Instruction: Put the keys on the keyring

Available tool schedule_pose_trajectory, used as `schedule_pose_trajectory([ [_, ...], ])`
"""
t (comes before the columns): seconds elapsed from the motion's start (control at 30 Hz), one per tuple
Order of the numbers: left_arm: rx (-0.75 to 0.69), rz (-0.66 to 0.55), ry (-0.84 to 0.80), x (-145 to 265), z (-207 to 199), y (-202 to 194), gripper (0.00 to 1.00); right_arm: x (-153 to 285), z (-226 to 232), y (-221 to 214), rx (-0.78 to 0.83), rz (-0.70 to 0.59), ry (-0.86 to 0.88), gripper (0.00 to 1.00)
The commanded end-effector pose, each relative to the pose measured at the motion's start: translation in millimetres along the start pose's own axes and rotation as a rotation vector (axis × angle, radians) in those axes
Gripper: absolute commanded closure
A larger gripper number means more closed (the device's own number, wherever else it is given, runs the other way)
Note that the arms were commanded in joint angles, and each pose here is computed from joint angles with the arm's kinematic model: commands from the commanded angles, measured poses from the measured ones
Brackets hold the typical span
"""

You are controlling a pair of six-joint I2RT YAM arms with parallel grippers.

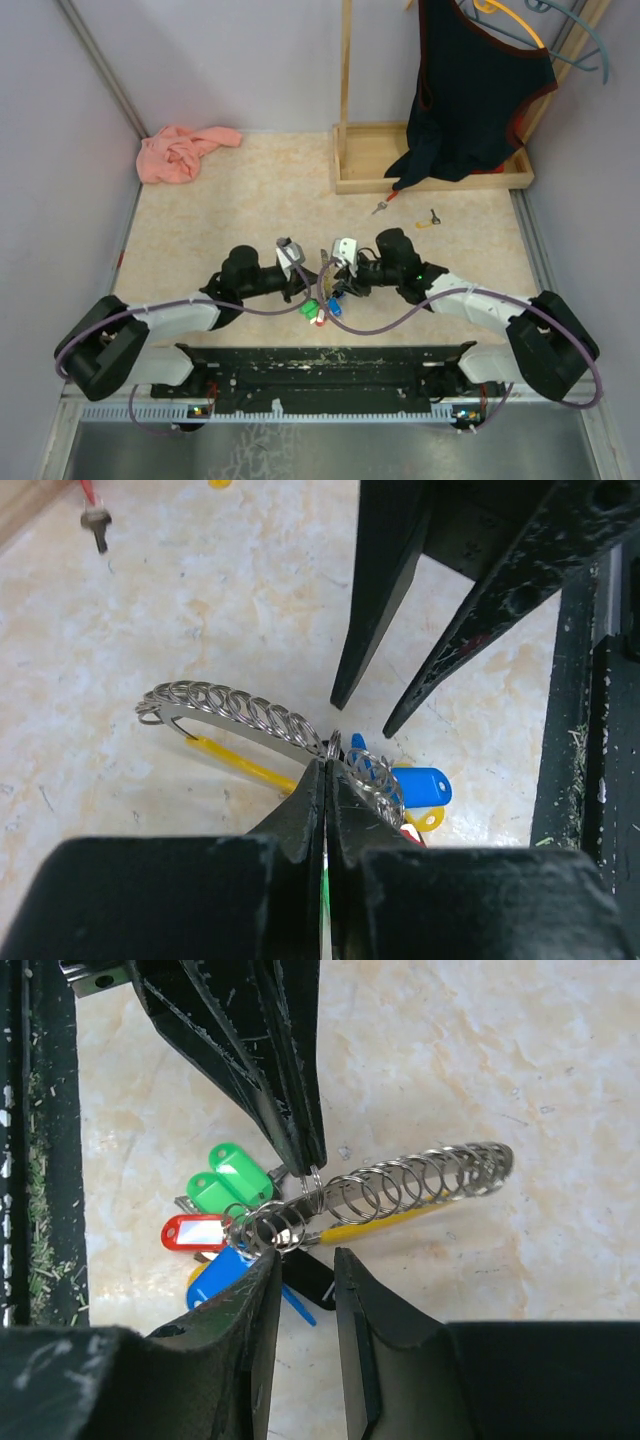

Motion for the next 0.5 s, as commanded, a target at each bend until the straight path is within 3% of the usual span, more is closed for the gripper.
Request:
schedule_pose_trajectory([
  [0.0, 0.067, 0.227, 0.110, 8, 2, -10, 1.00, 9, -12, 25, 0.125, -0.157, -0.074, 0.71],
  [0.13, 0.031, 0.289, 0.116, 12, -3, 2, 1.00, 10, -5, 29, 0.178, -0.246, -0.056, 0.71],
  [0.47, -0.049, 0.297, 0.077, 10, -7, 20, 1.00, 4, 5, 46, 0.255, -0.331, 0.106, 0.72],
])
Point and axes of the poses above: each gripper's point midway between its finger pads, its own x axis back along the fingers, its own z axis along the line the jaws close on, y = z × x, the point moved 6 cm from there along x, back along the fingers, and after that the axes turned 1 degree about -x, right-handed, at the moved point
